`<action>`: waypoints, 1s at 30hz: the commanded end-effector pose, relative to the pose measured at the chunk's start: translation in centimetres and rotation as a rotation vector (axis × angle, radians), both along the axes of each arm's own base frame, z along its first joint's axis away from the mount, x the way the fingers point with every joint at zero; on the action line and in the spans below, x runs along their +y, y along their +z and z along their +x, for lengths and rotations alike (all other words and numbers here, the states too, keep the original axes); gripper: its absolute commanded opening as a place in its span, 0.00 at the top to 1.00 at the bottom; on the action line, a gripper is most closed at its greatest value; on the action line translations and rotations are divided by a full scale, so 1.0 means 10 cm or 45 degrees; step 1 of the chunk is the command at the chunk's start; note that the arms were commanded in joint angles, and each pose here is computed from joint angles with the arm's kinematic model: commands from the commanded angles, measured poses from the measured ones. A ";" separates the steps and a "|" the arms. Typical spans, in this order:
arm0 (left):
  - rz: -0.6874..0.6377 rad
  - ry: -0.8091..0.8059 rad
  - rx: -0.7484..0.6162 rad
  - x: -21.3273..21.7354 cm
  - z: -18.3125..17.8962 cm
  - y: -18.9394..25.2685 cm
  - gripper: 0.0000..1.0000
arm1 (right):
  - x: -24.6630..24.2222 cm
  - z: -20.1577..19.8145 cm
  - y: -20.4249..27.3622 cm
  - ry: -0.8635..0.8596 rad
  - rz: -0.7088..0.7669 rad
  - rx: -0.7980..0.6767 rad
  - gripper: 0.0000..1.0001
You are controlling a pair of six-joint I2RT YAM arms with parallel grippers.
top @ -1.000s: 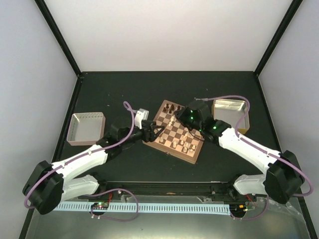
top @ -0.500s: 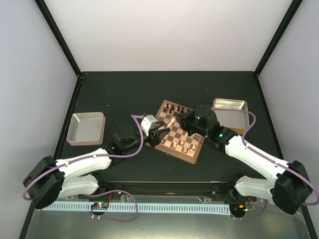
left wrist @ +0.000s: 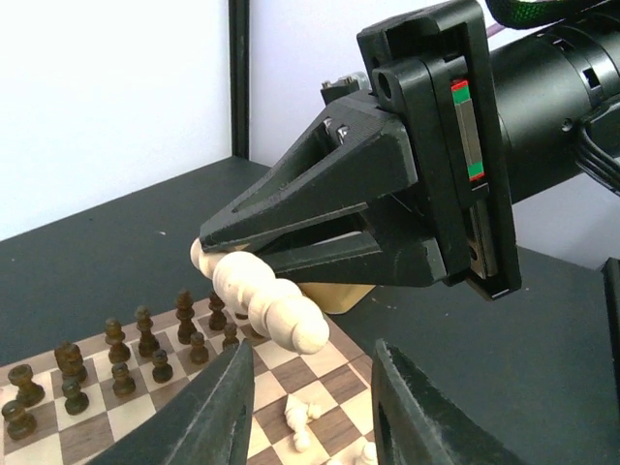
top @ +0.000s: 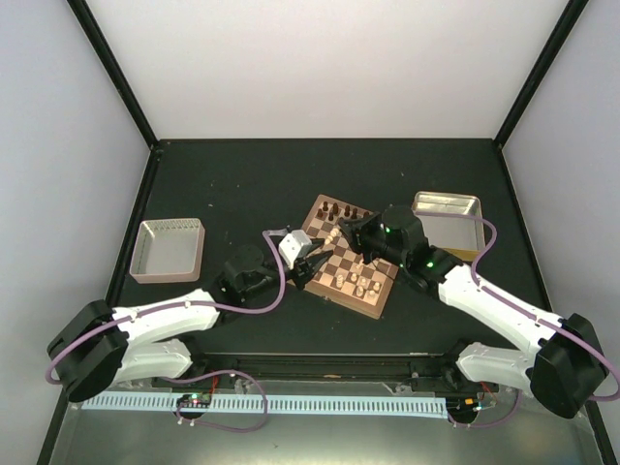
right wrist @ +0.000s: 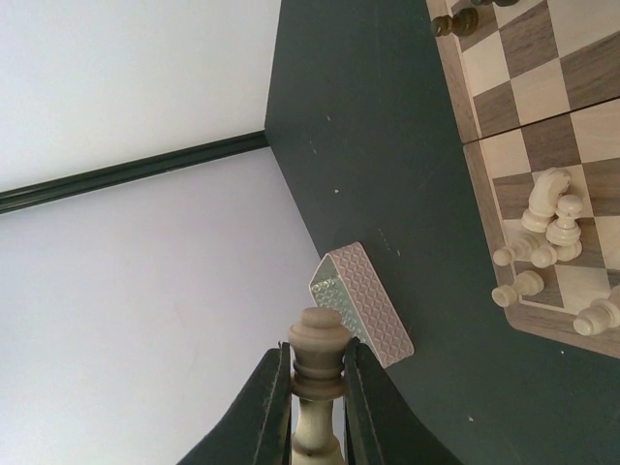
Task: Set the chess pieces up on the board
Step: Pick up the chess piece from the chessboard.
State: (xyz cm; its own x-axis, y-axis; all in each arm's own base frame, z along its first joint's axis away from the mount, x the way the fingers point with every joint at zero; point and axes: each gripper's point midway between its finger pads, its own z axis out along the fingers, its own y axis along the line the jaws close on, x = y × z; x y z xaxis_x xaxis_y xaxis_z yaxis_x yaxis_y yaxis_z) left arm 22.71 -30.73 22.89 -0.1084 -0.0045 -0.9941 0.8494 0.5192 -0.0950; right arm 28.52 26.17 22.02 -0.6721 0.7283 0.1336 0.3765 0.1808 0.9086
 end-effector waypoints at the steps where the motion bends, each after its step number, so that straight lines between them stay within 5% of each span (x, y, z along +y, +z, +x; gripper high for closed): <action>1: -0.067 0.013 -0.123 -0.05 0.02 0.31 0.67 | 0.03 -0.02 0.02 0.017 0.033 -0.001 0.92; 10: -0.072 0.049 -0.154 -0.04 0.06 0.38 0.68 | 0.05 -0.04 -0.03 0.038 0.027 0.013 0.92; 22: -0.069 0.077 -0.167 -0.05 0.10 0.45 0.97 | 0.03 -0.05 -0.08 0.045 -0.016 0.018 0.92; 30: 0.001 0.098 -0.026 0.01 0.09 0.36 0.98 | -0.16 -0.03 -0.11 -0.020 -0.148 -0.053 0.92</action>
State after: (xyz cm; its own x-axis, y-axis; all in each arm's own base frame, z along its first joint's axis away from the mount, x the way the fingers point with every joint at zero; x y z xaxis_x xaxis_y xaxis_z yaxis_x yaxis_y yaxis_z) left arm 23.57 -30.81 24.56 -0.0485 -0.0037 -0.9988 0.8213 0.5690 -0.0420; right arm 28.20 26.02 21.16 -0.6839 0.7209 0.1124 0.3801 0.2205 0.8983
